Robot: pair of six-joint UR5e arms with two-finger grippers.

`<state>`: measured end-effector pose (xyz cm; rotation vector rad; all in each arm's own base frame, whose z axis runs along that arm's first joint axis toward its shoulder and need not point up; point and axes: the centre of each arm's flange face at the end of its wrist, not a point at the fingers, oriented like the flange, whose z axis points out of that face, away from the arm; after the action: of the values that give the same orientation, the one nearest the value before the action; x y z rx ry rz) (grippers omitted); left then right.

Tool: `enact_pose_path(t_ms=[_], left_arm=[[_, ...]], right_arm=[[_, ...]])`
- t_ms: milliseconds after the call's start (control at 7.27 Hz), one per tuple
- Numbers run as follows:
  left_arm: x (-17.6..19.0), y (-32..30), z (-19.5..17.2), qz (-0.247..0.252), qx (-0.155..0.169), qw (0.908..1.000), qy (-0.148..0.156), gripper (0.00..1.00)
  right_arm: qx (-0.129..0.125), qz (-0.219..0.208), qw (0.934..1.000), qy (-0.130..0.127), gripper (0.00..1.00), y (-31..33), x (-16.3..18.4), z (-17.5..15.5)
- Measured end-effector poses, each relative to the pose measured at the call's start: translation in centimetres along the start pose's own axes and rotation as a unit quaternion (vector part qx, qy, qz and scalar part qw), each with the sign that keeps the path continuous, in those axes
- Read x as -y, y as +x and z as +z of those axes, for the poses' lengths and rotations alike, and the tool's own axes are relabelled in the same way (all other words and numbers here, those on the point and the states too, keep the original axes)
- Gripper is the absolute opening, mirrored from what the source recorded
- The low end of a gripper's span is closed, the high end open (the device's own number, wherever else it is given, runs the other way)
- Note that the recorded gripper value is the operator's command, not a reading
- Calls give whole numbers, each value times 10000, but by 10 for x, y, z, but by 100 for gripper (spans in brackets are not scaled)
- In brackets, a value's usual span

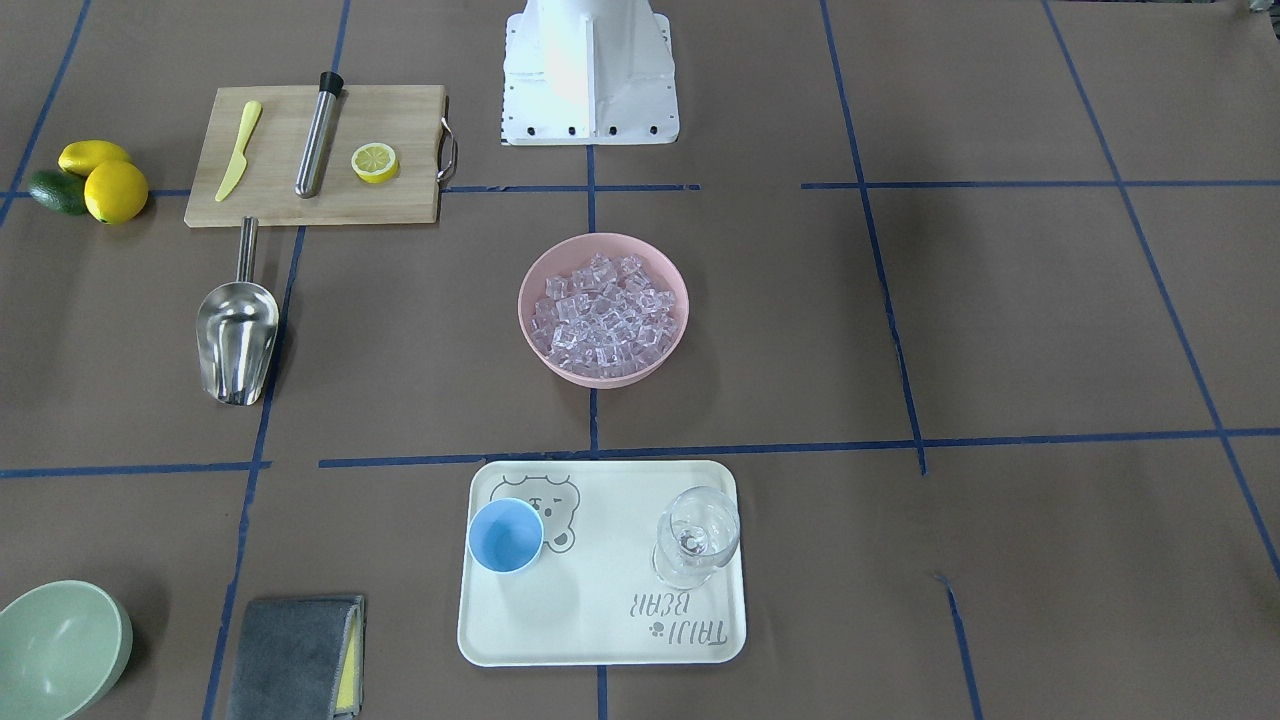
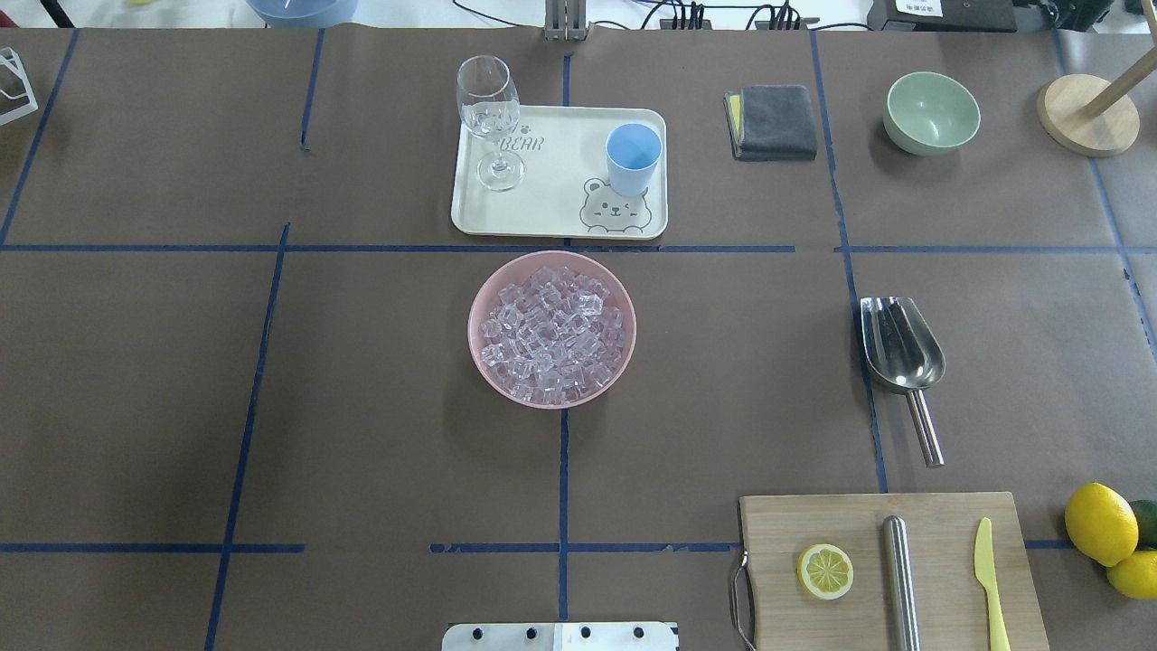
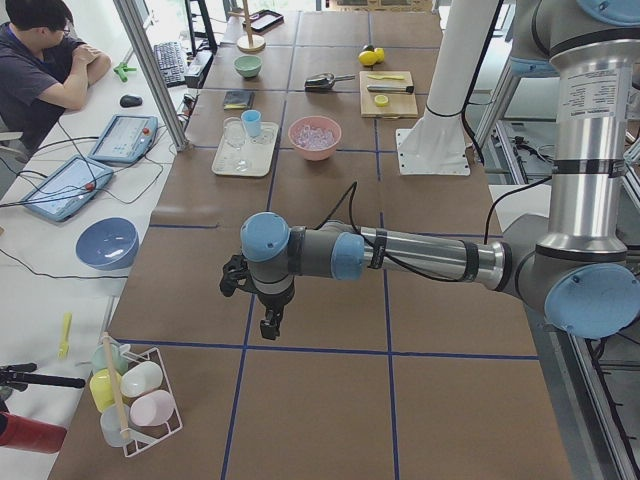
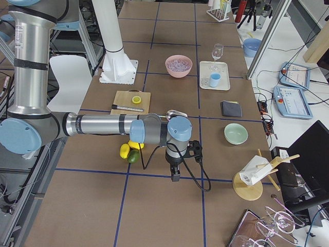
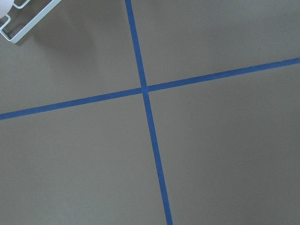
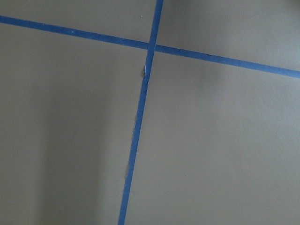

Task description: Put ice in cup with scoop

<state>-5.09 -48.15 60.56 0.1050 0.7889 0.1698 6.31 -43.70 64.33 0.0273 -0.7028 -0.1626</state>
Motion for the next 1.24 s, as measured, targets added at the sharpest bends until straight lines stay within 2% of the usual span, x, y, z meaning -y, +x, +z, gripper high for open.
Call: enact_pose_path(t_ms=[550,825,1238], left_arm=[[9,18,-17,203,49,9996,174,100],[16,34,-10,365,38,9993,96,100],[62,59,-22,618,22,9978,254,100]], right_arm=[[-14,-75,9999,95,100,-7,2,-9],[-16,-119,9998,152,100,-12,9,-15],[85,-236,9992,304,100,-23,26,-27]])
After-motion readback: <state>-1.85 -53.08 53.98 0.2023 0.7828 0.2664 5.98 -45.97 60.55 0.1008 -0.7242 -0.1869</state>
